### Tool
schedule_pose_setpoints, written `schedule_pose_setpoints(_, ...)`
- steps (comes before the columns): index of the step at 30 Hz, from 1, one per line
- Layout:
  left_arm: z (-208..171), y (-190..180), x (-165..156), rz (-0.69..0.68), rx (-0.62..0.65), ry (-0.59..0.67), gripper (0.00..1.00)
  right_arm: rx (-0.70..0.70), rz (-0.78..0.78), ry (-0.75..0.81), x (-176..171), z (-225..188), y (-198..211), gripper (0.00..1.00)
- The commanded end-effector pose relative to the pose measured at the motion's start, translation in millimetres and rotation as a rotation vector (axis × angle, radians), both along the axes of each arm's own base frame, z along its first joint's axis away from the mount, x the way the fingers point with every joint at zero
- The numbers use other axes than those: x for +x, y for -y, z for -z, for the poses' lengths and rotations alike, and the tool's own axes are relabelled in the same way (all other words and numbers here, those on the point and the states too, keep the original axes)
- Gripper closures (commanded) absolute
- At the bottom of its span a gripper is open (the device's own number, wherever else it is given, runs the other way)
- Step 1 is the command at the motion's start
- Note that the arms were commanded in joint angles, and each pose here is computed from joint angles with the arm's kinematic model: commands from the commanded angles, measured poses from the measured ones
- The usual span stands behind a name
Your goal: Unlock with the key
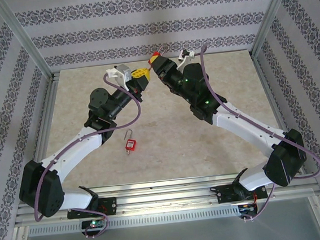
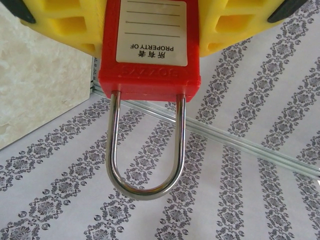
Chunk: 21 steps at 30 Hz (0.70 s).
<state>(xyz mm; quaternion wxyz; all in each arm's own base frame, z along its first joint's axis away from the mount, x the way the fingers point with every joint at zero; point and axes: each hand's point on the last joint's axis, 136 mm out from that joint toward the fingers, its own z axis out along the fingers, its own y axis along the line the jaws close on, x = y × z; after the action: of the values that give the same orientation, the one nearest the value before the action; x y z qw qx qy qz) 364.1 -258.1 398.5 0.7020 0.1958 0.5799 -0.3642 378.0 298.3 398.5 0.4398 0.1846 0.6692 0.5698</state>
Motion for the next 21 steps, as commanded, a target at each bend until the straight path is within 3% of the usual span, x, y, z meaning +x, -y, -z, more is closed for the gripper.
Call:
schedule_pose_setpoints(1,-35,34,-39,0.072,0.061,0.201,1.00,-0.161,-0.609,-0.228,-116,82,-106,1.00)
schedule_pose_setpoints(5,-25,49,-42,0.008,0.181,0.246,1.00,-0.170,-0.610,-0.232,-117,85,-112,1.00)
schedule_pose_setpoints(13,-25,60,-48,0.009,0.223,0.344,1.00,-0.178,-0.629,-0.231,-120,87,-120,1.00)
schedule_pose_setpoints(15,-33,50,-44,0.020,0.150,0.332,1.00,-0.180,-0.635,-0.232,-121,88,-122,1.00)
schedule_pose_setpoints(18,-50,28,-34,0.138,-0.055,0.254,1.00,-0.183,-0.633,-0.234,-121,90,-120,1.00)
schedule_pose_setpoints(21,-61,42,-46,0.283,-0.081,0.227,1.00,-0.185,-0.636,-0.233,-122,91,-120,1.00)
